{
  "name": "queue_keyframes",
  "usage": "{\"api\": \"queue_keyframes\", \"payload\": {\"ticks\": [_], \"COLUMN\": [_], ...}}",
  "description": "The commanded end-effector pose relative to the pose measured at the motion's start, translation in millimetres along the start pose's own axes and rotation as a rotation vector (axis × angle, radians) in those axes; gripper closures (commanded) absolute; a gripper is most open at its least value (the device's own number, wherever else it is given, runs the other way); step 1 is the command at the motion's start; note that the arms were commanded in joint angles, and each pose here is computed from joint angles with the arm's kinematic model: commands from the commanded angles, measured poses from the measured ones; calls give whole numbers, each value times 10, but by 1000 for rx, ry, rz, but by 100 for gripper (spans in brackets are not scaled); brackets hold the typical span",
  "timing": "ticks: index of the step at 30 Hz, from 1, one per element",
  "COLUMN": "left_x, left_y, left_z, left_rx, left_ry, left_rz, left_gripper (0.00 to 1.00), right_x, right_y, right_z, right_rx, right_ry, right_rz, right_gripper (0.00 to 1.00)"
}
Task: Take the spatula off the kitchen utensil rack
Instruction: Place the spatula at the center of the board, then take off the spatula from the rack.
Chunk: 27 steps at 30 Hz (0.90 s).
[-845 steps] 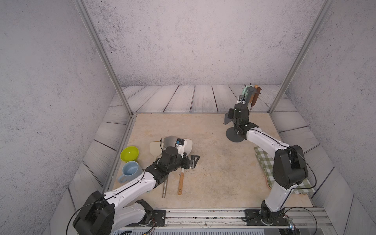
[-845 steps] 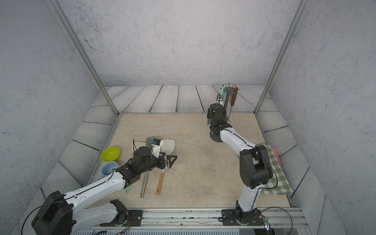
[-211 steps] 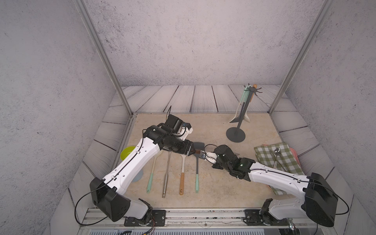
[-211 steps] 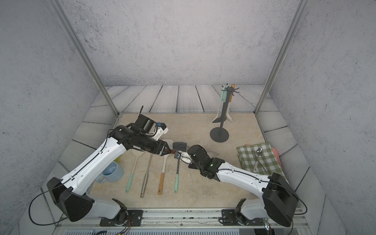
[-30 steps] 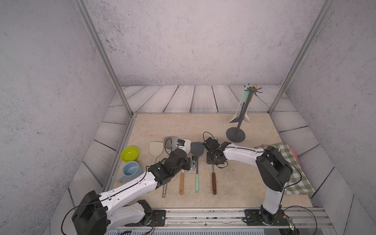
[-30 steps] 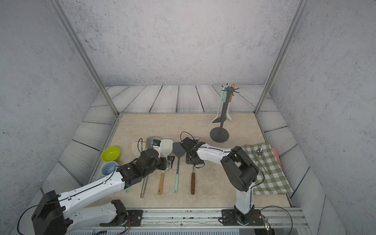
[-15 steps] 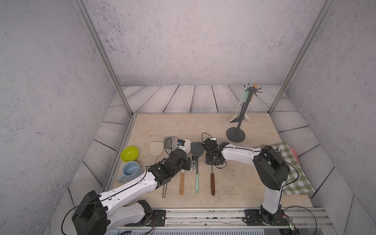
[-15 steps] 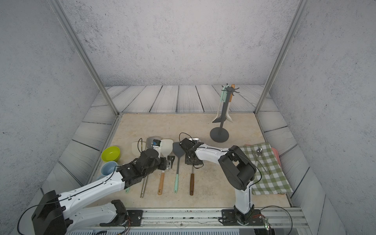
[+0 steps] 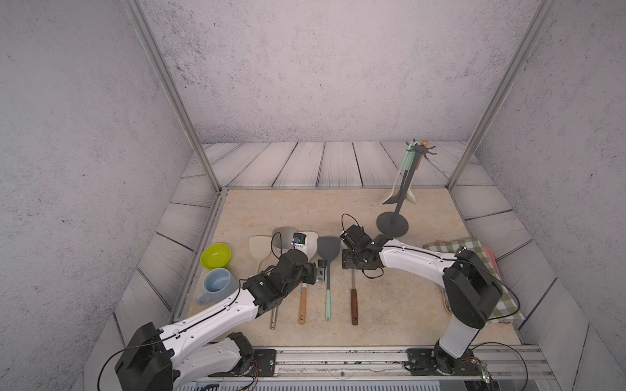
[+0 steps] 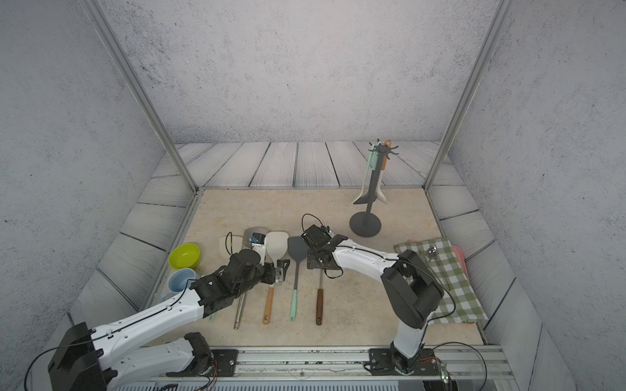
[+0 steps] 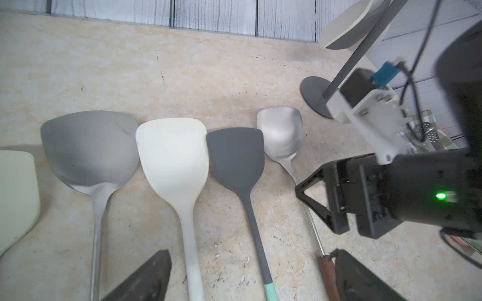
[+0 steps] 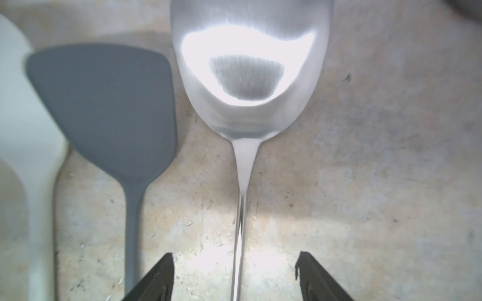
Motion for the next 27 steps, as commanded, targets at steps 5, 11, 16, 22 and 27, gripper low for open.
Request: {"api": "queue_keyframes", "payload": {"ticks": [5,11,16,22,27], "left_x": [-5,-2,-28,-324,-525], "left_y": [-224,-465,-569,-348,-46], "left_z": [-96,-162,-270,-436,-444], "left_rx": [-84,-167,-207,-170,-101], "left_ry": [19,-34,-71,-42,63], "left_rz": [66,138,152,202,225], "left_gripper": [1,1,1,1,1], "right_x": [-182,-349,-532,-748,-870], "right_y": [-626,-915,-1072,-1209,-1229], "right_z": [-84,27,80,152,193], "right_rx": [-175,-306,-466,-549,-573], "right_ry": [-130,-185,-166,-183,-187], "right_rz": [-23,-69,-67,9,34], "right_gripper": [1,1,1,1,1]}}
Point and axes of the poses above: each gripper's point midway between its finger pads, its own y axis out along the fingers, its own x axis along the line the jaws close on, z = x × y, the point moved 5 cm from there along -y, back along the fingers, and after that the axes turned 5 degrees about -y, right-handed, at the moved point
